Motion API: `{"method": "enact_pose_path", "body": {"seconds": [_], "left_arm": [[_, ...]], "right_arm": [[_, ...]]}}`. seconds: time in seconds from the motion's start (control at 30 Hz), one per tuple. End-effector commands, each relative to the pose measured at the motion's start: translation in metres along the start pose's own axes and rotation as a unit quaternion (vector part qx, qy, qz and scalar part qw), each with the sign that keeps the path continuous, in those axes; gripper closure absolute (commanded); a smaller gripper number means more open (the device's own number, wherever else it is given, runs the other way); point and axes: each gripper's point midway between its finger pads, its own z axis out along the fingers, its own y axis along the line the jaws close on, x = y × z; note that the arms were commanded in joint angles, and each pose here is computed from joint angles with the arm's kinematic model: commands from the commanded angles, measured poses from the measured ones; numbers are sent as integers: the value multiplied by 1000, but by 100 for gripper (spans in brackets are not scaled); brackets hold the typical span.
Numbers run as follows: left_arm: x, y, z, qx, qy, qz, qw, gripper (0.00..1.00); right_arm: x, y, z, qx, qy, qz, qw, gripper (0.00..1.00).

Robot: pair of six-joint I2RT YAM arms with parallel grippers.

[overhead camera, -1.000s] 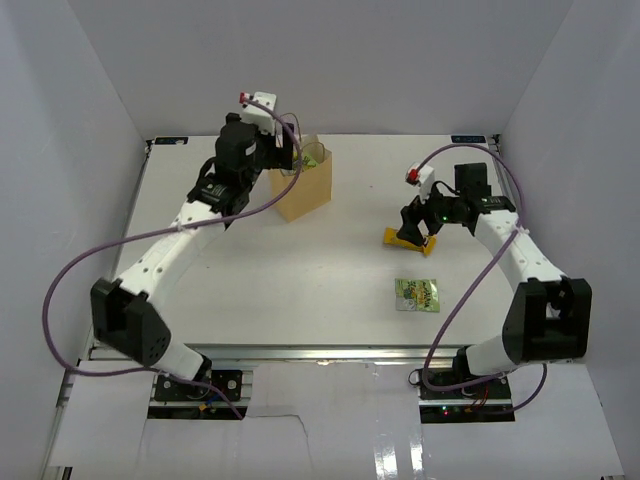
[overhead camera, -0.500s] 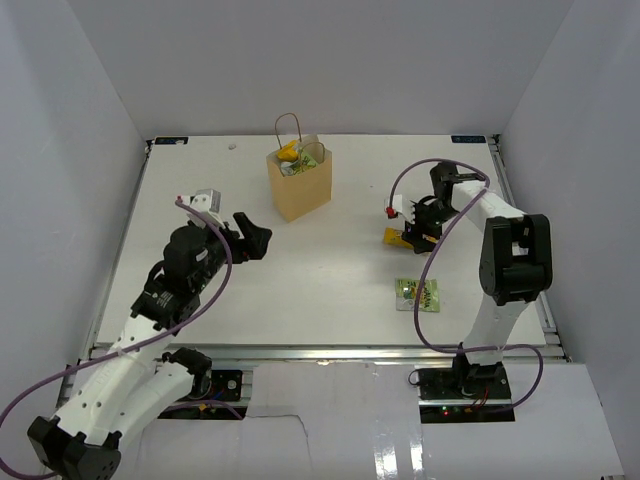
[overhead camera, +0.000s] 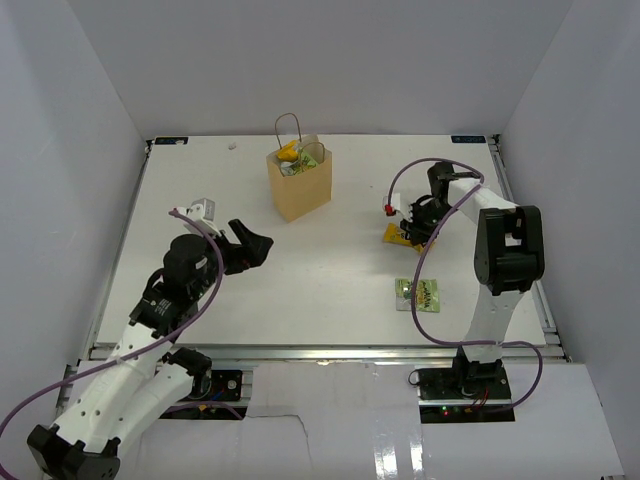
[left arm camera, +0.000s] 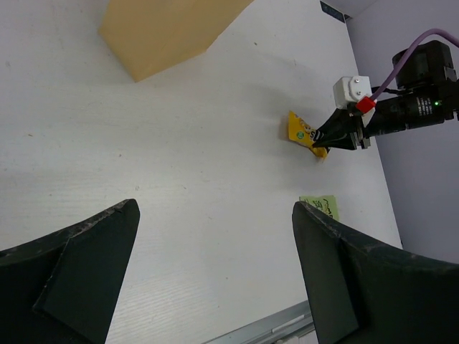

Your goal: Place the snacks into the paper bag

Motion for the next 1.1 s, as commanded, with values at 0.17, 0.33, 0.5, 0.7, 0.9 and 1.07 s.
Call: {"method": "enact_pose_path", "body": {"seconds": [0.17,0.33,0.5,0.7,0.9,1.07], "left_arm": [[12,1,5,5,20,-11,1000,2],[15,2,6,6,22,-11,1000,2],[17,3,6,6,24,-10,1000,2],[17,3,2,10,20,-15,1000,2],[24,-2,-5,29,31,-29,999,2],[30,-4,-7,36,42,-35,998,2]], "right_arm": [[-57,21,-41,10,-102,-9,995,83],[-131,10,-93,60,-182,-60,980,84],[-235,-28,-152,152,-251,-123,948,87],[-365,-79,-233,279,-344,-159,883,87],[-420,-102,-248,346,-403,-181,828,86],[-429,-106,-220,316,-429,-154,832,84]]}}
